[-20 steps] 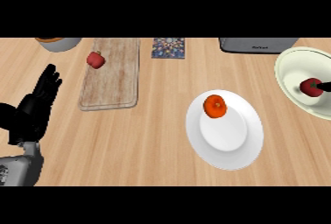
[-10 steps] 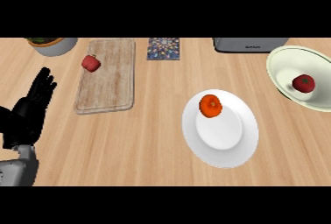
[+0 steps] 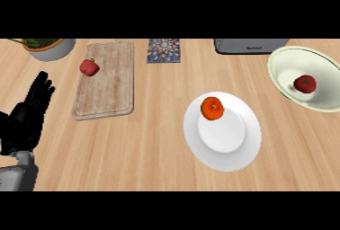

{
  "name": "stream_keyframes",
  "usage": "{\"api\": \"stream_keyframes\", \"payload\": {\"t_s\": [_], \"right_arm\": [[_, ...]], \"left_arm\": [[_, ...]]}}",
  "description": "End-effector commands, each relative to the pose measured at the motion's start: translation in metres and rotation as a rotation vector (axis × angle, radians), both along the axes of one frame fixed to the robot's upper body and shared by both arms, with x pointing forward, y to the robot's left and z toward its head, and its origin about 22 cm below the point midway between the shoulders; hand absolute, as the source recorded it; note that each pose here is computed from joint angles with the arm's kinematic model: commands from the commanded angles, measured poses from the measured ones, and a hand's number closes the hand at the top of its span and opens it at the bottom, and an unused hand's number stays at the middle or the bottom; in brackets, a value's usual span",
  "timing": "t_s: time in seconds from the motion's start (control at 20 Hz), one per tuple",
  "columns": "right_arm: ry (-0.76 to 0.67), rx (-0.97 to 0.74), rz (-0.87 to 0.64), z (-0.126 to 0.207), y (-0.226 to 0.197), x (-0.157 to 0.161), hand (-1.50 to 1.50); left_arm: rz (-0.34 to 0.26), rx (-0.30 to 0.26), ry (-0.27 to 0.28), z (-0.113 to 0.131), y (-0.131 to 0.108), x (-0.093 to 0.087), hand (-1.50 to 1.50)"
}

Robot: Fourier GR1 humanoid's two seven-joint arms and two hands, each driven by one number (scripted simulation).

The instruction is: Pick the tomato from the plate and place it in the bowl

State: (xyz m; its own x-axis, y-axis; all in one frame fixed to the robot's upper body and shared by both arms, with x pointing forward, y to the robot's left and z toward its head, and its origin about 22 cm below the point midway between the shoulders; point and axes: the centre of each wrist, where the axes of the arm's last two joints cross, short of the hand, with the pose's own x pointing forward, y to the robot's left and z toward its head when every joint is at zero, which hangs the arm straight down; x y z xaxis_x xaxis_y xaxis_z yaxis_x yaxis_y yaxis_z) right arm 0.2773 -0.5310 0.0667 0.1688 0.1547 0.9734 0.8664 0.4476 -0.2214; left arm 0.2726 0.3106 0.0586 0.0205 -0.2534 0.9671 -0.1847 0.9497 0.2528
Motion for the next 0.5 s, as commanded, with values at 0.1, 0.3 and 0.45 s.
{"api": "stream_keyframes", "payload": {"t_s": [0.1, 0.3, 0.45], "right_arm": [[-0.079, 0.059, 0.073, -0.023, -0.017, -0.073, -1.50], [-0.145, 0.028, 0.090, -0.011, -0.007, -0.097, -1.50], [-0.173, 0.042, 0.117, -0.005, 0.008, -0.108, -1.50]], "left_arm": [[0.007, 0.000, 0.018, -0.009, 0.000, -0.009, 0.00], [-0.004, 0.001, -0.011, 0.001, 0.002, 0.007, 0.00], [-0.007, 0.009, -0.015, 0.000, 0.019, -0.002, 0.00]]}}
